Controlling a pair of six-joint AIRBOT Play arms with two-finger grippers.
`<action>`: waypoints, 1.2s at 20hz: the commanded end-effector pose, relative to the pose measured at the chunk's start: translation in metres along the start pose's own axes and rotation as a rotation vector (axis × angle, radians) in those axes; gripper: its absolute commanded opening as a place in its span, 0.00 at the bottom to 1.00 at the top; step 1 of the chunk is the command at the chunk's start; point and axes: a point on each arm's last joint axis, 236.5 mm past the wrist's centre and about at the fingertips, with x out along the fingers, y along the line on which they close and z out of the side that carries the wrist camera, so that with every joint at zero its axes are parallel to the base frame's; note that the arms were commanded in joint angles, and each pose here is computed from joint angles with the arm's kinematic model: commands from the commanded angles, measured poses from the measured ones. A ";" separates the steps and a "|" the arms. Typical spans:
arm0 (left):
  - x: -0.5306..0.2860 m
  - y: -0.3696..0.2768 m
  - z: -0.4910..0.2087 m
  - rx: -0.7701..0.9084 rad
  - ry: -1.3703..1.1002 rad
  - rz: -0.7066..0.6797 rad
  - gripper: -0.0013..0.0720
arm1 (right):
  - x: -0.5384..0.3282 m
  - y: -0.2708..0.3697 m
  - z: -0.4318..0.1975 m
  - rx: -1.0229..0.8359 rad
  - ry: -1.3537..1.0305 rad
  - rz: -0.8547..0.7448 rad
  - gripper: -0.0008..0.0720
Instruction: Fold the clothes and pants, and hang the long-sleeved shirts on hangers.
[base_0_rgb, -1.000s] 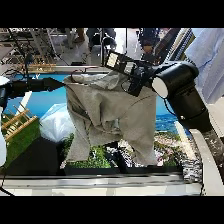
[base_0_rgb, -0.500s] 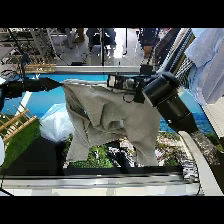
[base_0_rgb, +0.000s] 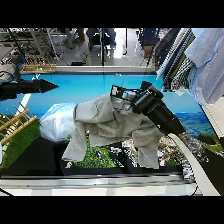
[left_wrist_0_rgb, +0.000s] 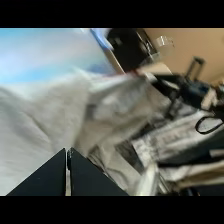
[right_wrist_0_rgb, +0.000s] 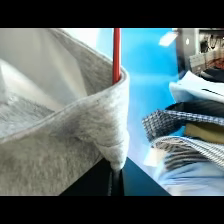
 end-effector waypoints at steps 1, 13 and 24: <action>0.010 -0.021 -0.020 0.009 0.092 -0.078 0.06 | -0.011 -0.019 0.041 0.313 -0.197 -0.040 0.04; 0.131 -0.067 0.007 0.169 0.013 0.030 0.62 | -0.073 -0.027 0.039 0.560 -0.221 0.124 0.04; 0.196 -0.064 0.044 0.380 -0.162 0.411 0.85 | -0.076 -0.020 0.046 0.569 -0.242 0.165 0.04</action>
